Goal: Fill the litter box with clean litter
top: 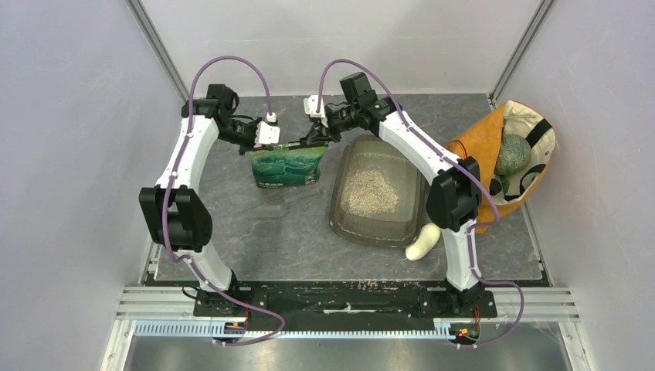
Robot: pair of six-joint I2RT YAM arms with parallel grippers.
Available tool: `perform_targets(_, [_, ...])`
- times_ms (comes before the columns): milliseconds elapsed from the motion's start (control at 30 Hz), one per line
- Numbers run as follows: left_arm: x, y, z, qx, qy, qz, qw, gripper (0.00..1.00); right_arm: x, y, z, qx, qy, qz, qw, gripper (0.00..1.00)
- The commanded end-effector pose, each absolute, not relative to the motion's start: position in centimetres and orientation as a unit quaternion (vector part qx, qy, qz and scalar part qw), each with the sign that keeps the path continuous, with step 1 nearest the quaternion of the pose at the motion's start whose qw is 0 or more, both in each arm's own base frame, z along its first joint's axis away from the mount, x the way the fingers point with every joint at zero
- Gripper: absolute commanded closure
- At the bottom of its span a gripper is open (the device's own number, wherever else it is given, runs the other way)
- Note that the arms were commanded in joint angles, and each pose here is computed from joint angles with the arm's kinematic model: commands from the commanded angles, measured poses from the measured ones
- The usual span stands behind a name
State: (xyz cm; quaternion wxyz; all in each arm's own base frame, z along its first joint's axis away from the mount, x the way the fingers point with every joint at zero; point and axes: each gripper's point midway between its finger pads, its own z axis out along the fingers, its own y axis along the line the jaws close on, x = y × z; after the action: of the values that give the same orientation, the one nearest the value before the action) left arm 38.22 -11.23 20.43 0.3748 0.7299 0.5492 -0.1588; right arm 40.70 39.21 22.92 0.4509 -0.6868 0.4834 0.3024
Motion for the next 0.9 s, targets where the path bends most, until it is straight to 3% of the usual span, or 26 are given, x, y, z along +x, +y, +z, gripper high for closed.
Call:
perform_targets(0, [37.8,-11.5,21.3,0.745,0.526,-0.149,0.381,0.98,40.8,38.7,23.2,-0.677,0.477,0.325,0.457,1.00])
perform_targets(567, [38.1,-11.3,21.2,0.747,0.528,-0.144,0.378,0.98,41.2,38.1,21.6,-0.665,0.486,0.347,0.449,1.00])
perform_targets(800, [38.2,-11.2,21.1,0.748,0.527,-0.142,0.377,0.98,41.4,38.3,21.5,-0.659,0.492,0.348,0.450,0.63])
perform_targets(867, [38.2,-11.2,21.1,0.749,0.527,-0.141,0.376,0.98,41.4,38.2,21.5,-0.658,0.492,0.349,0.451,0.57])
